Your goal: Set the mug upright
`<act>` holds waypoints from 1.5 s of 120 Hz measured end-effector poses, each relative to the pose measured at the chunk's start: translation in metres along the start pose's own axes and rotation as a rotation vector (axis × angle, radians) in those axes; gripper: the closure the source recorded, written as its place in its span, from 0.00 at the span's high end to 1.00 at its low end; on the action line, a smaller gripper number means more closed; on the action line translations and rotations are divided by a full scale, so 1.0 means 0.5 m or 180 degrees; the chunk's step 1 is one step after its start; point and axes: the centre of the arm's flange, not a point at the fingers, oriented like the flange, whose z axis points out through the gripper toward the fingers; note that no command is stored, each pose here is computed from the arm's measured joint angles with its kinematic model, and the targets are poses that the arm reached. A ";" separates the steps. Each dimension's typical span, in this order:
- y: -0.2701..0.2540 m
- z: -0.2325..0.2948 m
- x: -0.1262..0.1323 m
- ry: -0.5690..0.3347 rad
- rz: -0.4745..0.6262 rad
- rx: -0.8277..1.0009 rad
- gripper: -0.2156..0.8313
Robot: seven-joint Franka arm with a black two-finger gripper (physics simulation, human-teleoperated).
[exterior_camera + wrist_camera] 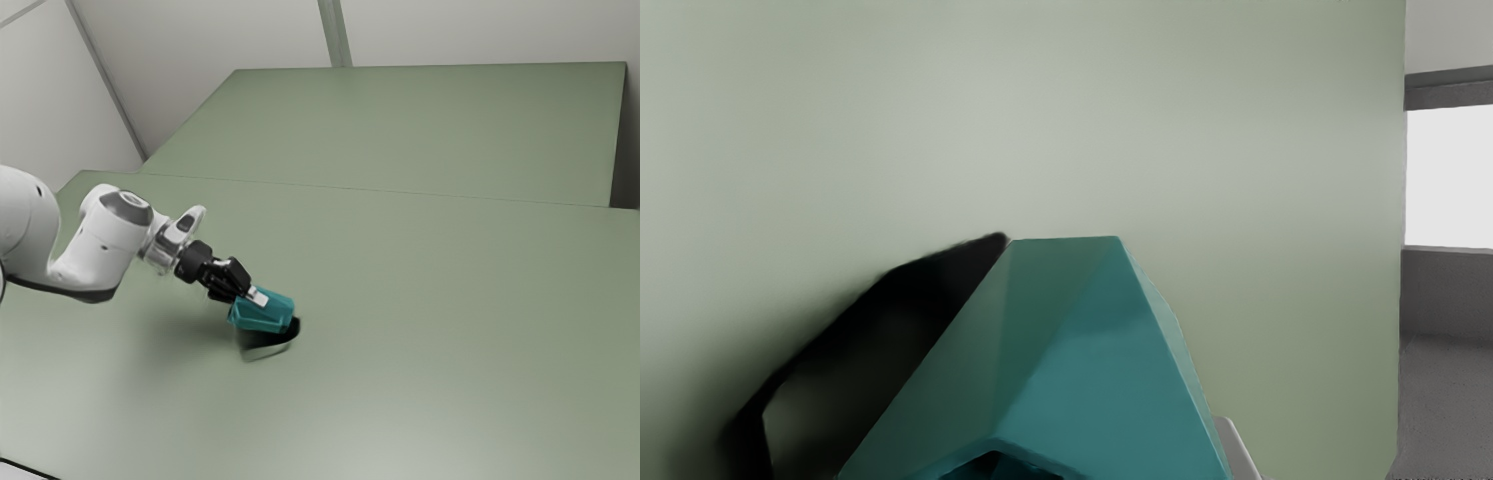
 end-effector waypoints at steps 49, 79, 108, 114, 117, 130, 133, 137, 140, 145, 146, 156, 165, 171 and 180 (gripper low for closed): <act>0.191 -0.058 0.127 -0.0563 0.1123 0.1204 0.05; 0.230 -0.038 0.152 -0.1030 0.1500 0.2062 0.04; 0.204 -0.012 0.141 -0.1141 0.1491 0.2339 0.04; 0.199 -0.007 0.137 -0.1151 0.1485 0.2375 0.04; 0.198 -0.006 0.135 -0.1153 0.1483 0.2392 0.04; 0.195 -0.004 0.121 -0.1149 0.1482 0.2457 0.04; 0.193 -0.003 0.116 -0.1154 0.1484 0.2475 0.04; 0.191 -0.001 0.112 -0.1164 0.1486 0.2499 0.04; 0.189 0.000 0.110 -0.1174 0.1492 0.2522 0.04; 0.189 0.001 0.108 -0.1189 0.1509 0.2565 0.04; 0.189 0.002 0.108 -0.1193 0.1512 0.2573 0.04; 0.188 0.007 0.106 -0.1225 0.1537 0.2639 0.04; 0.184 0.013 0.103 -0.1267 0.1553 0.2695 0.04; 0.178 0.019 0.098 -0.1305 0.1539 0.2712 0.04; 0.172 0.023 0.092 -0.1336 0.1503 0.2729 0.04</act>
